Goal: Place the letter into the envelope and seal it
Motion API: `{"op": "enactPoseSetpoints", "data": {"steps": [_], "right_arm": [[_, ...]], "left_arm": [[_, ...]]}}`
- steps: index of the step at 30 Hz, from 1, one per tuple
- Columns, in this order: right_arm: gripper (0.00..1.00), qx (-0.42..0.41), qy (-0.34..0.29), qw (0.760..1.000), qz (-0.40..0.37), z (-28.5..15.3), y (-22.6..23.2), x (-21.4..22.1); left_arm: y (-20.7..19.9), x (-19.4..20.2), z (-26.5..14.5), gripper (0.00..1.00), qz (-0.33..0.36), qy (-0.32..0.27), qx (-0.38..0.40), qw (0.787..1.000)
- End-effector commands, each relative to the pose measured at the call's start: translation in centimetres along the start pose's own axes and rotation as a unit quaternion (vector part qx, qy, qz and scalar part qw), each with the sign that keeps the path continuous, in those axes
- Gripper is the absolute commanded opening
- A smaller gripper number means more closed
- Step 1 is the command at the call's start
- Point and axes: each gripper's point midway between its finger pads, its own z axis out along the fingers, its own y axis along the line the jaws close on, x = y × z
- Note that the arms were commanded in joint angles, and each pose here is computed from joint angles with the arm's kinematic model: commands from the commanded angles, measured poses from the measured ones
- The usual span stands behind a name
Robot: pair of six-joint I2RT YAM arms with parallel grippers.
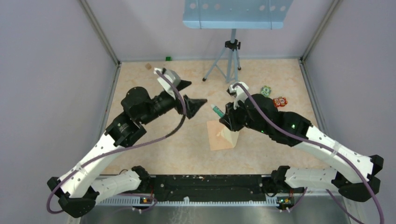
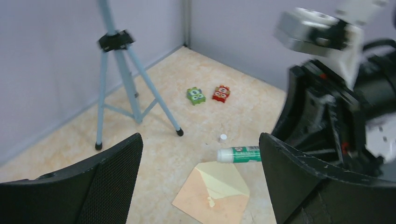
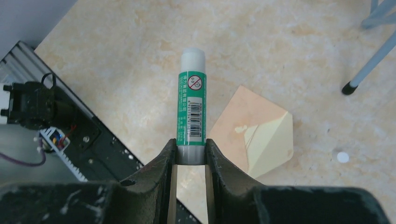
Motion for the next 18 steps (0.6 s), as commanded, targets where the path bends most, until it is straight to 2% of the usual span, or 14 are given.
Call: {"op": "enactPoseSetpoints", "data": {"steps": [1, 5, 10, 12, 18], "right_arm": [[0.0, -0.033, 0.075, 0.996, 0.035, -3.5, 0.8, 2.8], [0.0, -0.051, 0.111, 0.991, 0.058, -5.5, 1.4, 4.0], [0.0, -0.076, 0.161, 0.981, 0.072, -7.0, 2.2, 6.0], [0.0, -0.079, 0.181, 0.977, 0.077, -7.3, 2.4, 6.7], [0.0, -0.09, 0.208, 0.97, 0.087, -7.7, 3.0, 7.3]], "left_arm": [[-5.0, 1.9, -0.3, 0.97, 0.206, 0.01, 0.11, 0.972], [-7.3, 4.7, -0.6, 0.95, 0.274, 0.003, 0.155, 0.949], [-9.9, 8.4, -1.8, 0.93, 0.363, -0.035, 0.213, 0.907], [-10.6, 8.8, -1.8, 0.92, 0.387, -0.053, 0.22, 0.894], [-12.9, 11.7, -1.4, 0.89, 0.419, -0.036, 0.253, 0.871]]}}
